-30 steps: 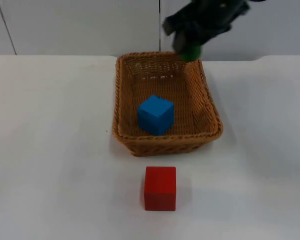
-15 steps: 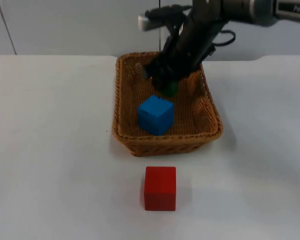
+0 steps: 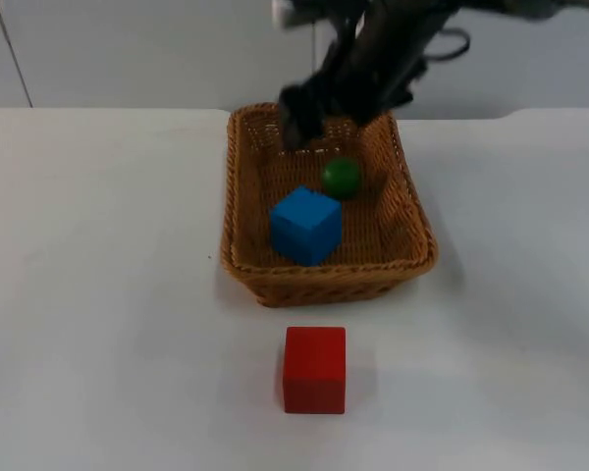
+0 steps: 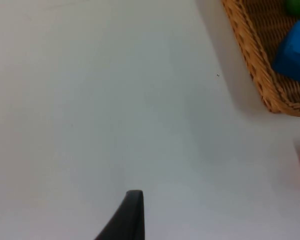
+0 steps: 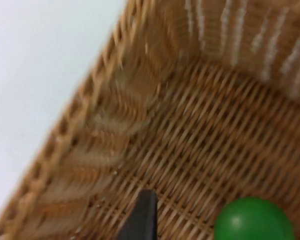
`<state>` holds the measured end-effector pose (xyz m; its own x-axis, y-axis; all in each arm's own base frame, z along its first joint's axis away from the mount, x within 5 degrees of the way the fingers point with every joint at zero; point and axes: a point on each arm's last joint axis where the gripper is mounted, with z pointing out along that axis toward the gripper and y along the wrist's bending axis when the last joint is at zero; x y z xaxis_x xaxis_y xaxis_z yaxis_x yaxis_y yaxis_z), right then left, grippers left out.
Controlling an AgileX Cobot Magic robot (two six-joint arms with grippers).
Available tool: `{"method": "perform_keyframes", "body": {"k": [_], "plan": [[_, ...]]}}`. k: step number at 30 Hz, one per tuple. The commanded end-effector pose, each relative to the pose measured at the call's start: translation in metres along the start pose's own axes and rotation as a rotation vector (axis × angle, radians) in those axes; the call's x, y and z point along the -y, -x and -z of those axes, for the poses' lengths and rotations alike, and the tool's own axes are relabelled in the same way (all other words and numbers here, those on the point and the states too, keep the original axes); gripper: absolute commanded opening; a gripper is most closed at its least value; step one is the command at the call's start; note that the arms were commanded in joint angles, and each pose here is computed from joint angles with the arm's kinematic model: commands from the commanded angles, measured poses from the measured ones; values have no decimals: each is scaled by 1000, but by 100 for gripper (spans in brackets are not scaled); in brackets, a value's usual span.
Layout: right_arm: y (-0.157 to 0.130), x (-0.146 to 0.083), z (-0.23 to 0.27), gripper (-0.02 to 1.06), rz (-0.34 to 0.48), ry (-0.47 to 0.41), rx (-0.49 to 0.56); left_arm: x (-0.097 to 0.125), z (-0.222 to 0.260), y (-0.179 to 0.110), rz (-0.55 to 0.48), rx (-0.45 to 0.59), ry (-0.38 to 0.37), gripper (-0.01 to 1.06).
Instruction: Place all geometric objects except the red cube into the basket.
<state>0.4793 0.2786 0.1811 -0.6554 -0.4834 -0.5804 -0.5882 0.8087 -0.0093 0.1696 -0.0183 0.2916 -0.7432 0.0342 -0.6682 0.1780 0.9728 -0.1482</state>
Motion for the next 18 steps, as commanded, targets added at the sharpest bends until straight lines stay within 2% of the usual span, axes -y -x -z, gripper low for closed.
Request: {"method": "perform_keyframes", "body": {"k": [1,4,5,11,18], "plan": [[21,-3,47,83,12,-2,48,0,0,-1,15,12,-4,105],[32,-5,101,83,20,-1,46,0,0,-1,15,12,-4,105],[32,-5,101,83,20,-1,46,0,0,-1,15,12,-4,105],[41,-8,186,83,35,-14,75,0,0,-1,15,10,-5,105],[34,-12,236,83,24,-9,114,2,3,-2,3,6,-9,105]]}}
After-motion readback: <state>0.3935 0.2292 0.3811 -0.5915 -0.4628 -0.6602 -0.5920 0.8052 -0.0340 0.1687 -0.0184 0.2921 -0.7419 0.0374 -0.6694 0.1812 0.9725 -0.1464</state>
